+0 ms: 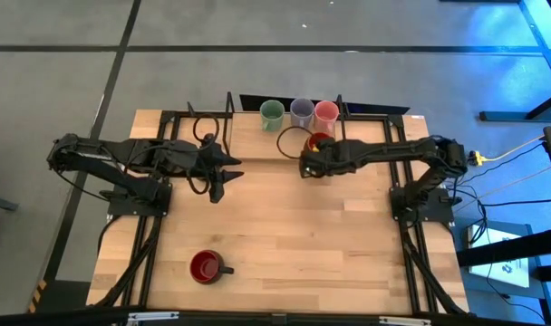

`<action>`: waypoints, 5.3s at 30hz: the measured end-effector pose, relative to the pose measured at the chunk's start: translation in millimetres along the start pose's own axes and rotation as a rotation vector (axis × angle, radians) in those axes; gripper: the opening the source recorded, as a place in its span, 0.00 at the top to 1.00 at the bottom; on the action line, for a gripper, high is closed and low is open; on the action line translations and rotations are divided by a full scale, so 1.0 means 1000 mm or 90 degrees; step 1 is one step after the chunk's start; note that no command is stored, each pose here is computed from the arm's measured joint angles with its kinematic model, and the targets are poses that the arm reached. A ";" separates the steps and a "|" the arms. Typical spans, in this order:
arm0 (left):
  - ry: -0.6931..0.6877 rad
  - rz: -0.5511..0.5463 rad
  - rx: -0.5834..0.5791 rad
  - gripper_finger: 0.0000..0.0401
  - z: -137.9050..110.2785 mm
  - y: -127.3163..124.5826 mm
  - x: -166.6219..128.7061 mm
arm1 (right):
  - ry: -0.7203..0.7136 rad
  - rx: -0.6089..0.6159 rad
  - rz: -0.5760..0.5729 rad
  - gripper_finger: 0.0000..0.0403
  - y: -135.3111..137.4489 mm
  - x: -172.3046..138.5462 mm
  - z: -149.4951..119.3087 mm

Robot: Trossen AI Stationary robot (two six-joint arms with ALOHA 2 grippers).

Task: Place coffee mugs
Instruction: Put the black orange color mug on the shelf, then put the black red color mug on the shelf

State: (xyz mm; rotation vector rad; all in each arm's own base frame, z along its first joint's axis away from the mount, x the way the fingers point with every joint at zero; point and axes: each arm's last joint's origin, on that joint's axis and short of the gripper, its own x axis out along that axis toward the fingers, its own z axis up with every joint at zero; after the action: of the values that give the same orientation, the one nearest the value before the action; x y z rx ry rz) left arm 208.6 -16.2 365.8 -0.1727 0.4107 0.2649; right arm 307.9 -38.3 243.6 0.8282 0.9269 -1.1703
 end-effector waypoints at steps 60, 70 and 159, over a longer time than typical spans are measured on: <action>-0.003 0.000 0.000 0.61 0.000 0.000 0.000 | 0.083 -0.017 -0.025 0.61 -0.011 0.011 0.046; -0.024 -0.005 -0.010 0.61 0.004 -0.001 0.000 | 0.065 -0.172 0.073 0.61 0.010 -0.077 0.046; 0.639 -0.088 0.126 0.96 -0.157 -0.144 0.059 | -0.025 -0.439 0.487 0.60 -0.022 -0.142 -0.288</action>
State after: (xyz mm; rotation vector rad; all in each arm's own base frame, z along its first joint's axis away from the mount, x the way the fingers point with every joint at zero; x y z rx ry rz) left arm 244.1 -174.3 215.8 -0.1282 1.4086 -0.0223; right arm 221.9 271.1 258.1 0.5010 0.7912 -0.1684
